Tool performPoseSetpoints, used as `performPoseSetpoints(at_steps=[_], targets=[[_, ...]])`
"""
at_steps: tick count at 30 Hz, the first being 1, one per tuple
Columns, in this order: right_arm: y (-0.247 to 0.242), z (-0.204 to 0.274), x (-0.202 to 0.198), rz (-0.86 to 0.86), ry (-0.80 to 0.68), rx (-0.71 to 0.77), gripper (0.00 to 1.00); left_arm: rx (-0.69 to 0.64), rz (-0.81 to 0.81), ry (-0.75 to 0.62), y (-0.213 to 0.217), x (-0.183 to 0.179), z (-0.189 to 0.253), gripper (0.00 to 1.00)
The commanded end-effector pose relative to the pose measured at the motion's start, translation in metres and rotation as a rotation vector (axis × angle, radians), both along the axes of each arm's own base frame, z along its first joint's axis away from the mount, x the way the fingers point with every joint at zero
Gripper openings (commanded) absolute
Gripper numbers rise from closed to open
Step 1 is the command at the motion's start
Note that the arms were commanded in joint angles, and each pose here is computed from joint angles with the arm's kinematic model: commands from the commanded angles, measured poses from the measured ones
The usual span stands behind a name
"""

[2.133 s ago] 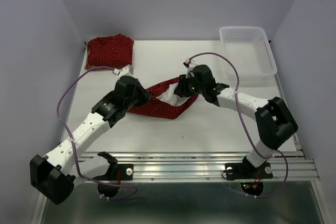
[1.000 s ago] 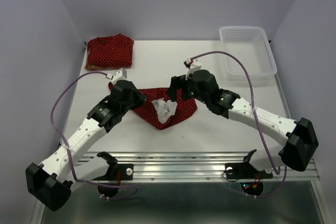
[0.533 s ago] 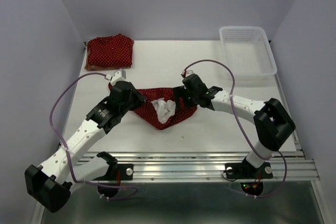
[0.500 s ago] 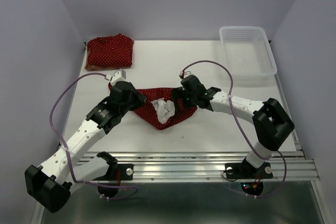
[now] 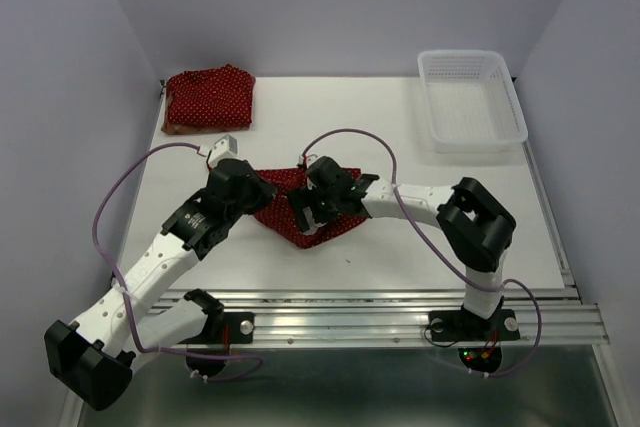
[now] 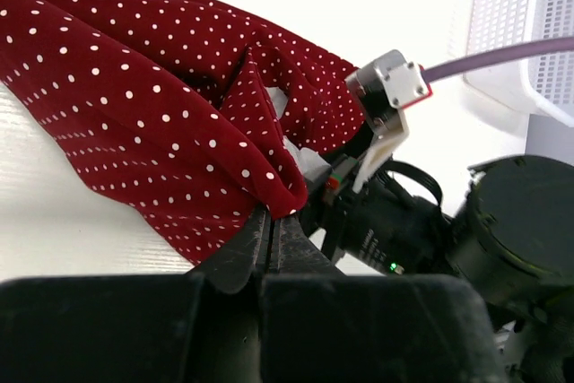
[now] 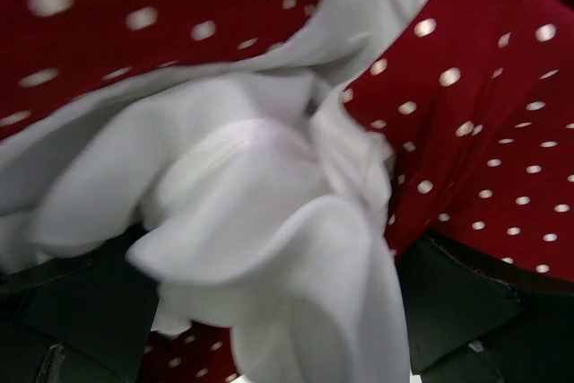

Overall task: Fold and stack the skirts
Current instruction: Flatten the skirt out

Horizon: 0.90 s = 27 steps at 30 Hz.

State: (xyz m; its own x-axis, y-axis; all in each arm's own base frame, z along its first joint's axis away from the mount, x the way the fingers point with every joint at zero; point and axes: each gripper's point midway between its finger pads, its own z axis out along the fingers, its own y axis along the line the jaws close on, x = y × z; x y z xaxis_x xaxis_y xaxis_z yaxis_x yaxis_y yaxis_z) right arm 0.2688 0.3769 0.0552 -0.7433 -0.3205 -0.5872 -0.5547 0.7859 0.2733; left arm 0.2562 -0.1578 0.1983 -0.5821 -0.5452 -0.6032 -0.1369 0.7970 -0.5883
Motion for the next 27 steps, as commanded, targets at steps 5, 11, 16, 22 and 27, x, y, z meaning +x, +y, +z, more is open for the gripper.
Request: performPoseSetpoints(at_steps=[5,11,16,22,27], targets=[[-0.008,0.034,0.016,-0.041,-0.09,-0.021,1.0,-0.011,0.032,-0.041,0.005,0.003,0.01,0.0],[-0.005,0.108,0.001,0.04,-0.188,0.159,1.0,0.001,0.041,-0.035,0.008,0.003,0.008,0.0],[-0.022,0.127,0.009,-0.043,-0.258,0.157,1.0,0.012,0.048,-0.015,0.01,0.001,0.005,0.0],[-0.081,0.118,0.056,-0.315,-0.24,0.137,1.0,0.01,0.061,-0.003,0.012,0.0,0.002,0.0],[-0.099,0.08,0.071,-0.347,-0.124,0.114,1.0,0.017,0.068,0.011,0.013,-0.001,-0.001,0.0]])
